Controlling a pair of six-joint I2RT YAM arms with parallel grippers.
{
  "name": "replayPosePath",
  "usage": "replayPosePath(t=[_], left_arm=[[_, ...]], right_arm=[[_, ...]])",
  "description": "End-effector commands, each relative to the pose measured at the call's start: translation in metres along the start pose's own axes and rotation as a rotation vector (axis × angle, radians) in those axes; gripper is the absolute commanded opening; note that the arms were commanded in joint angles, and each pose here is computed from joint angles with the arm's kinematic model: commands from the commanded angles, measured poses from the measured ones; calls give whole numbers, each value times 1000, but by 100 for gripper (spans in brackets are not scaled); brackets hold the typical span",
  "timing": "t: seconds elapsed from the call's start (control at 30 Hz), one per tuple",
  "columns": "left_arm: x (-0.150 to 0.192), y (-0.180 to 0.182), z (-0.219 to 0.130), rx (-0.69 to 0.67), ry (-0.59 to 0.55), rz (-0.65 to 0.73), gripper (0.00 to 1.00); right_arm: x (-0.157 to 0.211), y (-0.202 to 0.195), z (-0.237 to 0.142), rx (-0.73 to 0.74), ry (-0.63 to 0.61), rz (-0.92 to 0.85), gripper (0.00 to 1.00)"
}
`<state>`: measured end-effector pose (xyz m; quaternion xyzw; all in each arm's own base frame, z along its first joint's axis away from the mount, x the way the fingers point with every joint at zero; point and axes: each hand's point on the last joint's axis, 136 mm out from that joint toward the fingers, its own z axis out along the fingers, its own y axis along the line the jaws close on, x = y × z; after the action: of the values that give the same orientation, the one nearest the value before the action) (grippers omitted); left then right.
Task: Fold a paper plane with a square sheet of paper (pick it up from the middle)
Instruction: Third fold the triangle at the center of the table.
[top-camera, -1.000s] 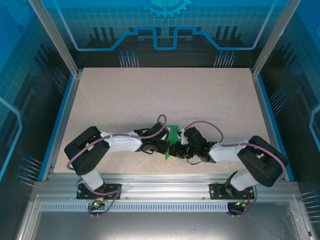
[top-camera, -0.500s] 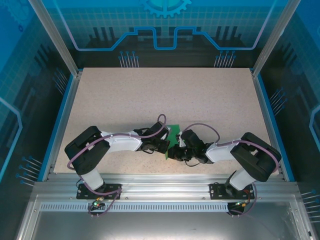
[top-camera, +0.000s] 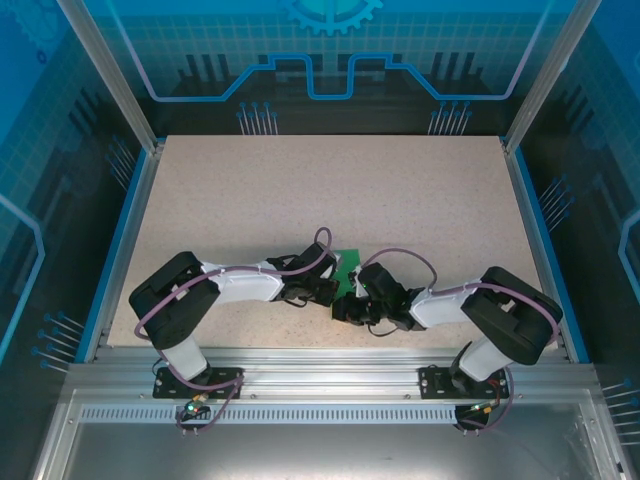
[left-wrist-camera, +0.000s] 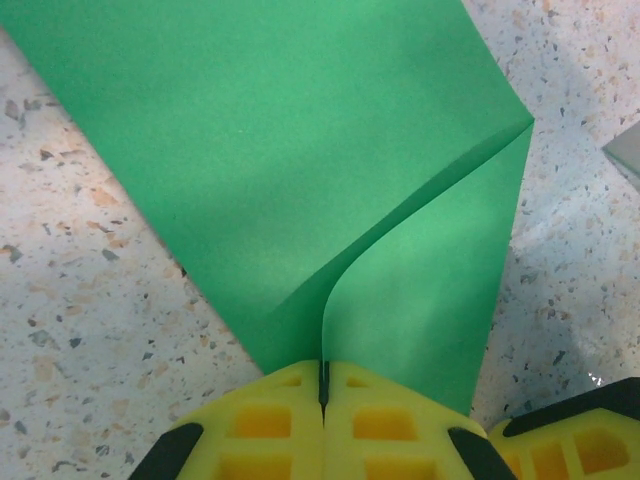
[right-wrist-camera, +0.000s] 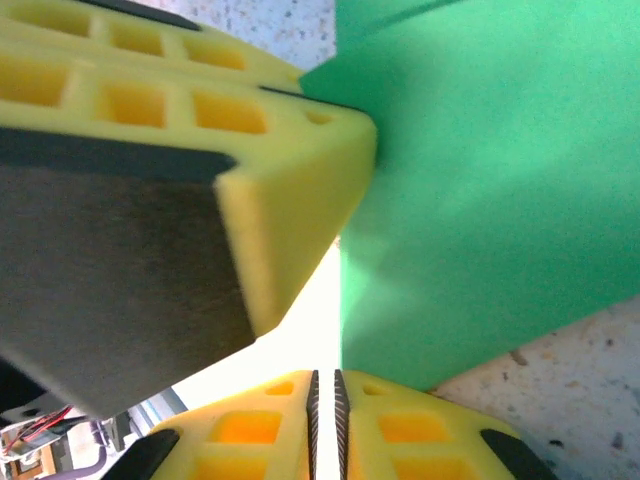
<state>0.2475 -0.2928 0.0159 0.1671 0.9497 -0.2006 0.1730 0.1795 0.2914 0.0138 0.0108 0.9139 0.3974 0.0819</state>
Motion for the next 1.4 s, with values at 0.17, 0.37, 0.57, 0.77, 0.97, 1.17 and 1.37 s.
replayPosePath(t=[0.17,0.37,0.57,0.77,0.97,1.17,1.37], left_arm=[[4,6,4,-11,33,4,2],[4,7,4,-14,36,4,2],[3,7,4,-11,35,0,2],[3,6,4,-12,37,-1,2],[4,8,3,-18,40,-1,2],[1,6,1,-13,32,3,3],[-2,4,2,-12,29,-3,4]], right_arm=[[10,-16,12,54,29,30,14],[6,3,0,19,2,-6,14],[9,2,5,32,18,-12,15],[16,-20,13,95,46,27,14],[-10,-23,-16,110,-36,34,13],[-54,-14,-56,25,-119,22,16],[-67,-8,-51,-11,-107,29,16]])
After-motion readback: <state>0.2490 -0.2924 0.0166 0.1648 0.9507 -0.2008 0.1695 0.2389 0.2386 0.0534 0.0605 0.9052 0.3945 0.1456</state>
